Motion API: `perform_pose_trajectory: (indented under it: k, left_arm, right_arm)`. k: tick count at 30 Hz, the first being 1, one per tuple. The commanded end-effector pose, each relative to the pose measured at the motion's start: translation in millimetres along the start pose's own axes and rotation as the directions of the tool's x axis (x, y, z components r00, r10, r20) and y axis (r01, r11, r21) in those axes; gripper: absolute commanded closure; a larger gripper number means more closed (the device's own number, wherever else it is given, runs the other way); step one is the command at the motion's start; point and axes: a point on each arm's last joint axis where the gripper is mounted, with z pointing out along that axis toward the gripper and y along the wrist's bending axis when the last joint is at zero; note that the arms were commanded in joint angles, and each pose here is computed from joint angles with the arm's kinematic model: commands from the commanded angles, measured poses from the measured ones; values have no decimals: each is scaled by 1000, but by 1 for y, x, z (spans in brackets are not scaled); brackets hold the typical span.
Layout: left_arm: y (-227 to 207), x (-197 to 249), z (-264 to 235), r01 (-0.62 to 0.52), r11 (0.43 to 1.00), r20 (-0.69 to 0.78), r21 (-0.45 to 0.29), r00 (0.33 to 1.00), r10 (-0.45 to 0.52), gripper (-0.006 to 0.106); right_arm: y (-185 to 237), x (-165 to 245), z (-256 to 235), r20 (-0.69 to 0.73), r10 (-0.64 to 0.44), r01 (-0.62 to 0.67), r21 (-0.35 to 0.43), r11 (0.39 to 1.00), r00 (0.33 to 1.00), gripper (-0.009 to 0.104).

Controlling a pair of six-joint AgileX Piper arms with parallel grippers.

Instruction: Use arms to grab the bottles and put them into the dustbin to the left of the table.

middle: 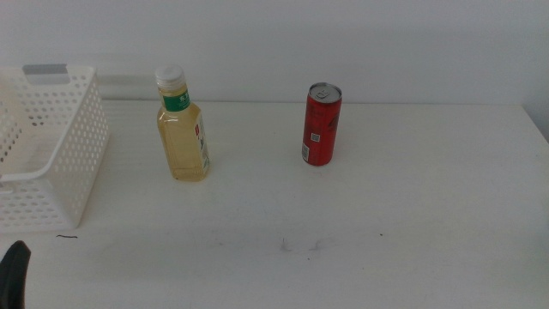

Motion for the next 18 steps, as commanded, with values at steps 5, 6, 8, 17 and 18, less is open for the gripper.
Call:
perform_pose_trajectory:
  k: [5,6,8,17,18]
  left_arm:
    - [-9,-10,19,37,991,43,129,998,-43,7]
    - [-13,-10,25,42,986,32,160,998,-48,7]
    - [-24,-9,40,33,970,18,243,999,-39,7]
    - [-80,16,84,19,902,-92,431,996,23,7]
    - [-85,14,90,13,896,-96,443,995,33,7]
  right_arm:
    - [0,0,0,13,-9,9,6,1000,1000,16]
    - [0,0,0,13,-9,9,6,1000,1000,16]
    - [0,0,0,13,-9,9,6,1000,1000,16]
    - [0,0,0,13,-9,9,6,1000,1000,16]
    - [0,0,0,13,-9,9,6,1000,1000,16]
